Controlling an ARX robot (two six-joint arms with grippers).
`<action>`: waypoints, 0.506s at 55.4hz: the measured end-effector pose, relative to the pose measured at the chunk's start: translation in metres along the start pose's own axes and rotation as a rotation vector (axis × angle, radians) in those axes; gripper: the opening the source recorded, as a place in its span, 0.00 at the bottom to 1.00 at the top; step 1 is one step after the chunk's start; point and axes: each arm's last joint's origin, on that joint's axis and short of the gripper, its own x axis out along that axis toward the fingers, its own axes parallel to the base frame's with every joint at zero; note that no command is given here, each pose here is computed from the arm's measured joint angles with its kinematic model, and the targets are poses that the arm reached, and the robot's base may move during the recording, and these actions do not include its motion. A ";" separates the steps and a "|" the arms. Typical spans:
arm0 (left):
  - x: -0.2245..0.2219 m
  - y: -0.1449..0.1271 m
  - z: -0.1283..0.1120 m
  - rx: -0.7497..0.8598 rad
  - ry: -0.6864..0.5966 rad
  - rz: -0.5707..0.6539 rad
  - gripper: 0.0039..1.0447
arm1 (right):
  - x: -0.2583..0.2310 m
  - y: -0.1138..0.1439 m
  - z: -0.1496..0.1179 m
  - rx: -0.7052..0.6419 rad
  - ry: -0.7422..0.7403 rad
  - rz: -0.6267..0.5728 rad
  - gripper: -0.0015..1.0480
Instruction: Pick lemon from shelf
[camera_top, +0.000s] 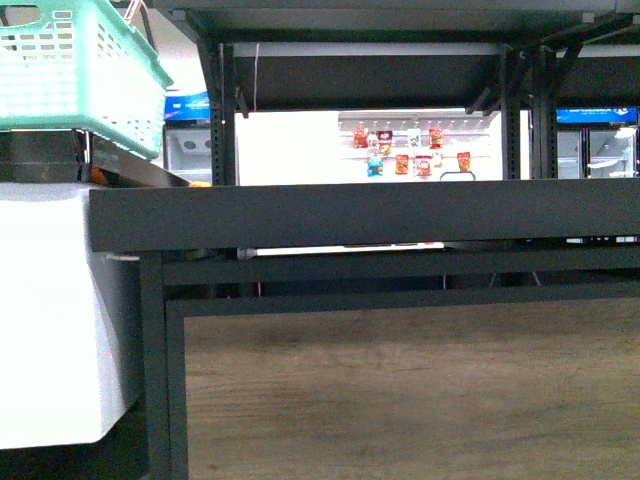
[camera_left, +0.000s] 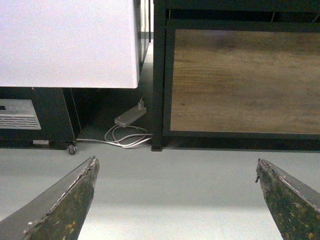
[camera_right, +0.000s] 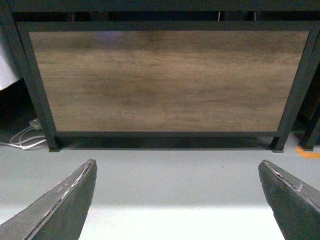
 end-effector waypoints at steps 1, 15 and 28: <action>0.000 0.000 0.000 0.000 0.000 0.000 0.92 | 0.000 0.000 0.000 0.000 0.000 0.000 0.93; 0.000 0.000 0.000 0.000 0.000 0.000 0.92 | 0.000 0.000 0.000 0.000 0.000 0.000 0.93; 0.000 0.000 0.000 0.000 0.000 0.000 0.92 | 0.000 0.000 0.000 0.000 0.000 0.000 0.93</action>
